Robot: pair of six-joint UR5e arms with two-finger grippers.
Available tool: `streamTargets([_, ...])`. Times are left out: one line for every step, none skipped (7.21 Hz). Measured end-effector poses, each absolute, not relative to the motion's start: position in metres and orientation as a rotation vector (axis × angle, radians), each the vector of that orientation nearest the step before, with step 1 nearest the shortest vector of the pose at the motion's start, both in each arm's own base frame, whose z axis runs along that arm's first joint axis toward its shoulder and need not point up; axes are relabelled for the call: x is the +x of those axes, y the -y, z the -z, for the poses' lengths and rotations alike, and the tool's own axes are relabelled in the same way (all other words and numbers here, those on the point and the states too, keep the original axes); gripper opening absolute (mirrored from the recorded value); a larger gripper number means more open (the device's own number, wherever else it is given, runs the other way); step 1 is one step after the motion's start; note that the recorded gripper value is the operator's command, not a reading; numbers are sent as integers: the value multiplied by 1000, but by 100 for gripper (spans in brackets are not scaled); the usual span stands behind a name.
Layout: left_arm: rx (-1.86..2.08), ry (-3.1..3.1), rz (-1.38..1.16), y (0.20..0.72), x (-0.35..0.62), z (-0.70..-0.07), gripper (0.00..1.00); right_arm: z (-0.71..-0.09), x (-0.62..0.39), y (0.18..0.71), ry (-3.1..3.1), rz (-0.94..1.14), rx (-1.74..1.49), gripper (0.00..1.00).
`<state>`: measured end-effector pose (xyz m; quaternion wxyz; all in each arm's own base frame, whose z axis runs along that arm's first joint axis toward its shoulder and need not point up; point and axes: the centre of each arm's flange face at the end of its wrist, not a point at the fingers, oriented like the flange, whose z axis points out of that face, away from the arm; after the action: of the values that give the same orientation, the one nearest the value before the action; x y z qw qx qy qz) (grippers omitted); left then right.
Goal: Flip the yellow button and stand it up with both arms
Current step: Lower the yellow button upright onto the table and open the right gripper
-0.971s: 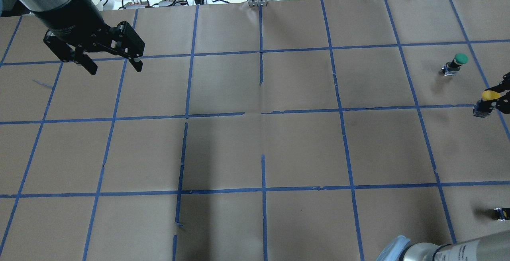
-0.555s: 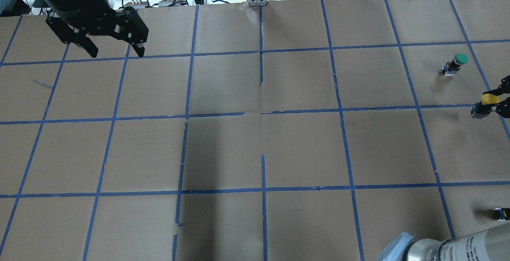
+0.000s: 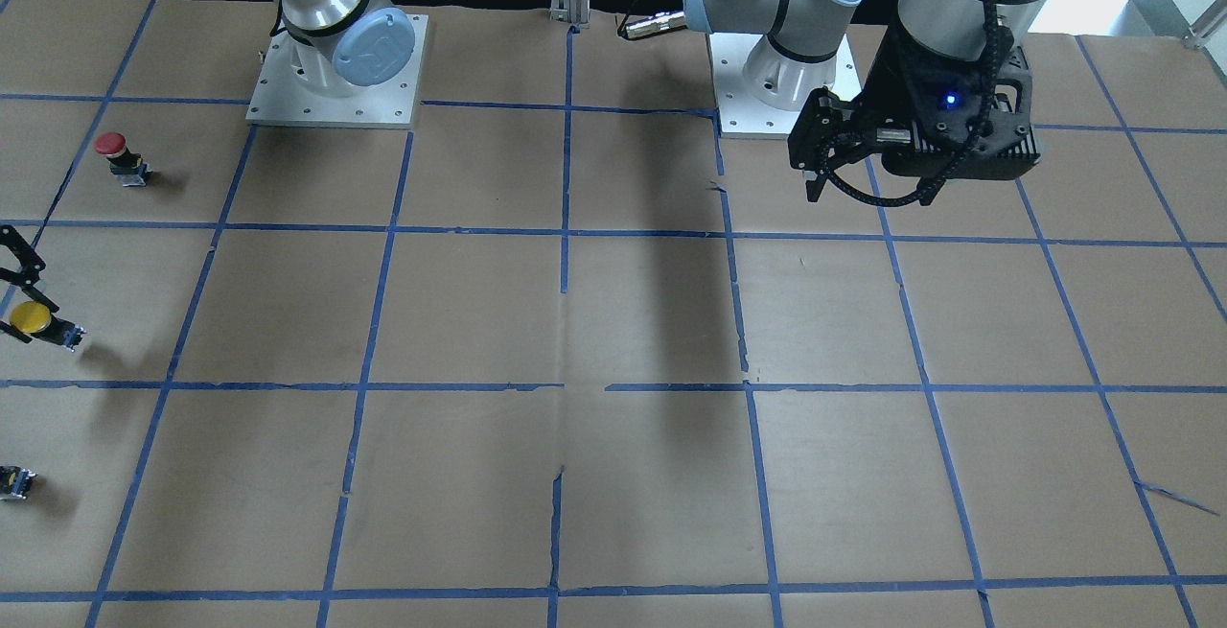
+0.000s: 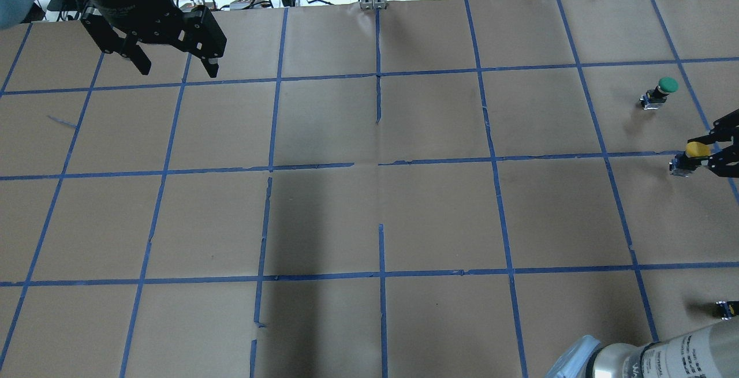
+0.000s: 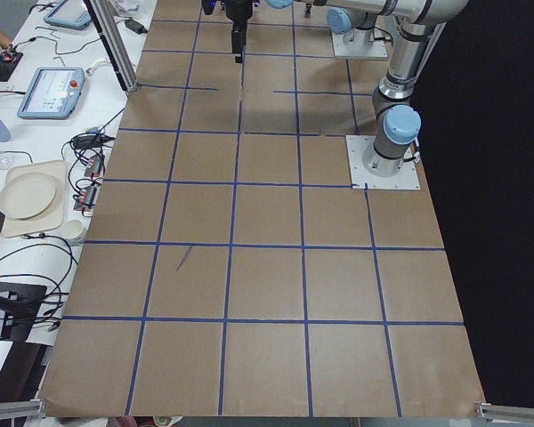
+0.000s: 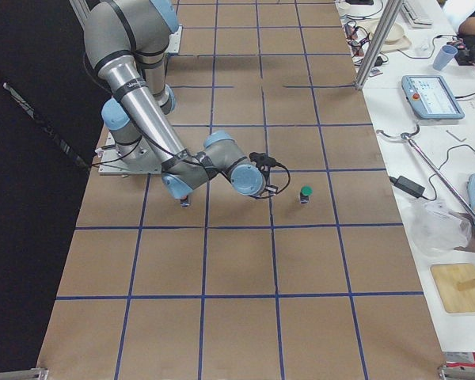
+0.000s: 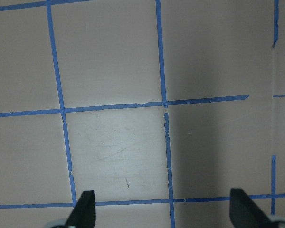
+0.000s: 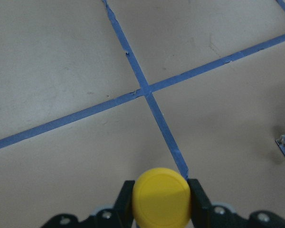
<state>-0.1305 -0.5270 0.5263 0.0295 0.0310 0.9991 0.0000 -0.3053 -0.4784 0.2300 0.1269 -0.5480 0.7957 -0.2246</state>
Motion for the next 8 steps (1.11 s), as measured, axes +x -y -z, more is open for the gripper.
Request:
streamTargets([94,-3085,-6,527,-131,-525,99,-228,-305,480,-2289,684,-1623,3])
streamTargets([90,-3088,-10,528,-131,-524,99,-227,-305,481,-2277,697,-1635,4])
streamTargets([86,-3089,-10,529,-130,-523,99,-223,-306,481,-2269,700,-1637,7])
streamTargets([85,-3091,-8,529,-130,-524,99,-218,-308,482,-2264,697,-1634,20])
streamTargets([84,-3092,-6,529,-130,-524,99,-215,-309,483,-2261,694,-1631,26])
streamTargets([81,-3094,-3,529,-129,-525,99,-214,-309,483,-2263,691,-1631,41])
streamTargets([78,-3118,2,528,-126,-526,99,-214,-310,484,-2265,691,-1631,53])
streamTargets([71,-3157,9,527,-123,-528,99,-214,-310,484,-2267,693,-1631,58])
